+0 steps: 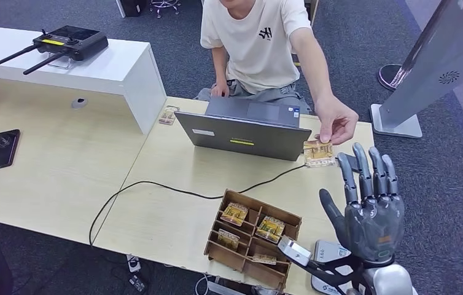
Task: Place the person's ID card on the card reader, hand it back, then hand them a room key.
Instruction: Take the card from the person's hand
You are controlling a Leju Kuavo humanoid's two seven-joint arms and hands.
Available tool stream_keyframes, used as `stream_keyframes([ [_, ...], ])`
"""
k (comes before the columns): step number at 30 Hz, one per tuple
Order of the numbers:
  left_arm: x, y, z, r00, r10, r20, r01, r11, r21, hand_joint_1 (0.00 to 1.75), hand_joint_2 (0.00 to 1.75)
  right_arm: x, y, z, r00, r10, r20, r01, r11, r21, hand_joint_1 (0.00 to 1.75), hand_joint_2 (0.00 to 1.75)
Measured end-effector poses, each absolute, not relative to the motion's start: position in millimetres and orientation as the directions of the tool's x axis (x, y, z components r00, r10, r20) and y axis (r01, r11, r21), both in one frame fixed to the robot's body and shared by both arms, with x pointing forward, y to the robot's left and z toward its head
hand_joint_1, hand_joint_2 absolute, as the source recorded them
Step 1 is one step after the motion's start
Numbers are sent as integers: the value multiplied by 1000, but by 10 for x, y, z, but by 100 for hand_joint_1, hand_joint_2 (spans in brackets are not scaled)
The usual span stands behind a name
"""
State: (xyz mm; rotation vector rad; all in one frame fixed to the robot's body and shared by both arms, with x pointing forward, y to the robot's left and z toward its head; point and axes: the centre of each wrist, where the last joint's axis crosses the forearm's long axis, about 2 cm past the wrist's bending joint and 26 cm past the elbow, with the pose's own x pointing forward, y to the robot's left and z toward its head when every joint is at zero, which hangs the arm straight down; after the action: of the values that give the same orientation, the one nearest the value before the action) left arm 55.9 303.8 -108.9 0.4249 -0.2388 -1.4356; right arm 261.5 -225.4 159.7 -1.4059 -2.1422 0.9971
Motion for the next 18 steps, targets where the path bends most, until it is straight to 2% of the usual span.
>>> stream_keyframes([
  [18, 789, 3011, -1050, 79, -992, -98, 908, 31, 418, 0, 0, 3105, -2477, 1568, -297, 940, -171, 594, 41, -803, 0, 175],
])
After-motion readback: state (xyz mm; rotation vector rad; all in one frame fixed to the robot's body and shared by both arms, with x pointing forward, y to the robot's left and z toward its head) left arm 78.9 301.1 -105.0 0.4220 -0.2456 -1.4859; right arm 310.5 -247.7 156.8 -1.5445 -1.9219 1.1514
